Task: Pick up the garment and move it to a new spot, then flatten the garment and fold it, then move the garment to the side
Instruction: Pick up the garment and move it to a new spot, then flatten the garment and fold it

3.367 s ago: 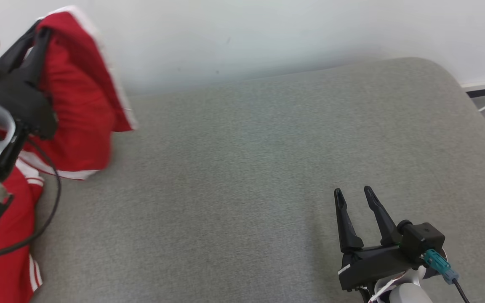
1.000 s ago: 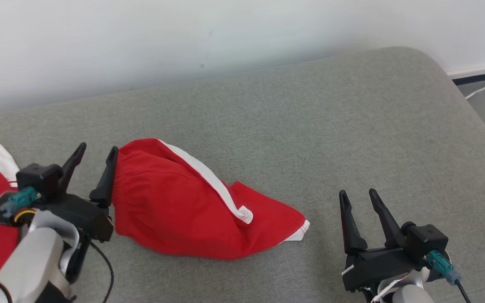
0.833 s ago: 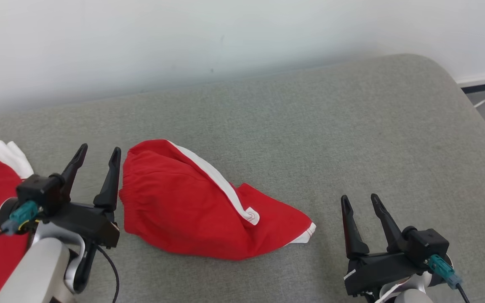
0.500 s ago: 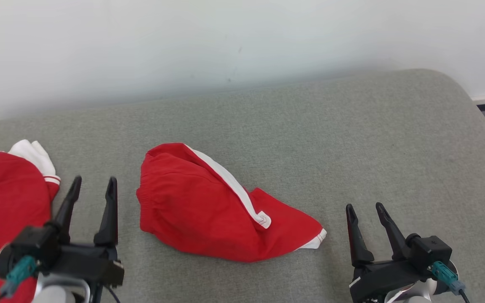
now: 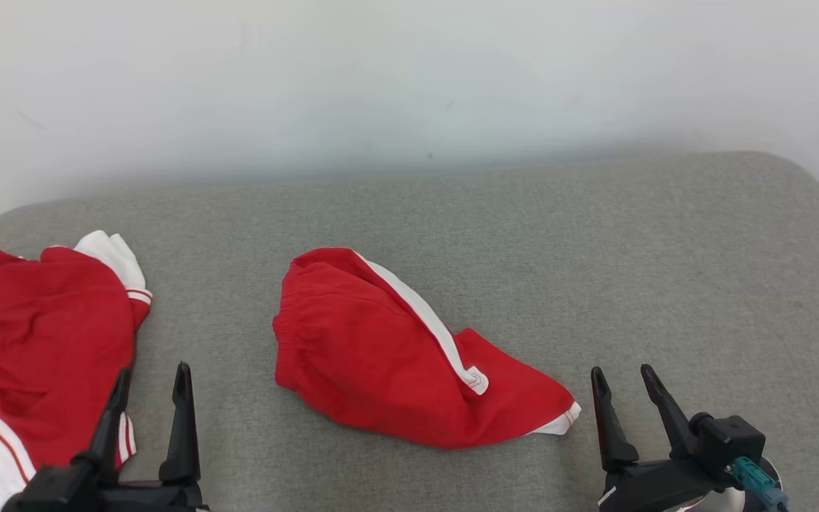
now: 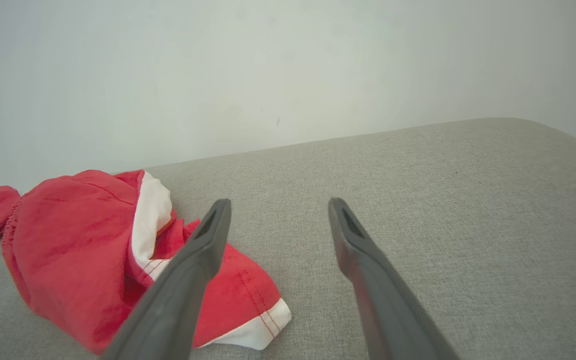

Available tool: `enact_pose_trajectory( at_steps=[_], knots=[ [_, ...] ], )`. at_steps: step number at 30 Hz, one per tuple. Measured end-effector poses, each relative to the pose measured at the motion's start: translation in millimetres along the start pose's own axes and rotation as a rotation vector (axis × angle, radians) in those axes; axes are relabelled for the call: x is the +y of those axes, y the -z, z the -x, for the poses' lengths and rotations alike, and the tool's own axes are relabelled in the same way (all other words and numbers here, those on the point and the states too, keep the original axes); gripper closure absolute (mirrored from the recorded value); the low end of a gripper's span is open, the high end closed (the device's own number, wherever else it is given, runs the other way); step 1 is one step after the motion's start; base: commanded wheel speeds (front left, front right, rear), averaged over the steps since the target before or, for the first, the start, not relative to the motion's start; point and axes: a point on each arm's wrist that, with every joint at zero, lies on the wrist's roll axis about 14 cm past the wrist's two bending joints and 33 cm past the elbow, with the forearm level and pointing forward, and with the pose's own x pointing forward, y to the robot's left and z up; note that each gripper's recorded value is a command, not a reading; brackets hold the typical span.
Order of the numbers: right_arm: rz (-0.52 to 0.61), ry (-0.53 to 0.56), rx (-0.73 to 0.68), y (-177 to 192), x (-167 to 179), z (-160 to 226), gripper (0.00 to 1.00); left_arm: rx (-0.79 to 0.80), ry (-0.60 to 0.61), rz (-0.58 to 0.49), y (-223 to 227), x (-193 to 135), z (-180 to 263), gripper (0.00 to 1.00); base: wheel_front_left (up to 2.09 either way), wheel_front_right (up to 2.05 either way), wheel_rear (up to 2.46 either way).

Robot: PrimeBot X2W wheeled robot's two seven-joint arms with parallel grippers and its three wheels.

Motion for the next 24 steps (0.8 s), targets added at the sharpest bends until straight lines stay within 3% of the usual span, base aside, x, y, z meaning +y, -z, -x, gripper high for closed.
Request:
enact_pose_trajectory(
  at_steps=[13,24],
  knots=[
    [-0.002,-0.026,0.04,12,4,-2,0.0,0.027,-0.092,0.031,8,16,23,0.0,0.0,0.0,0.0],
    [0.022,-0.086,0.259,50,8,-5,0.0,0.02,-0.115,0.031,7,22,26,0.0,0.0,0.0,0.0]
  ],
)
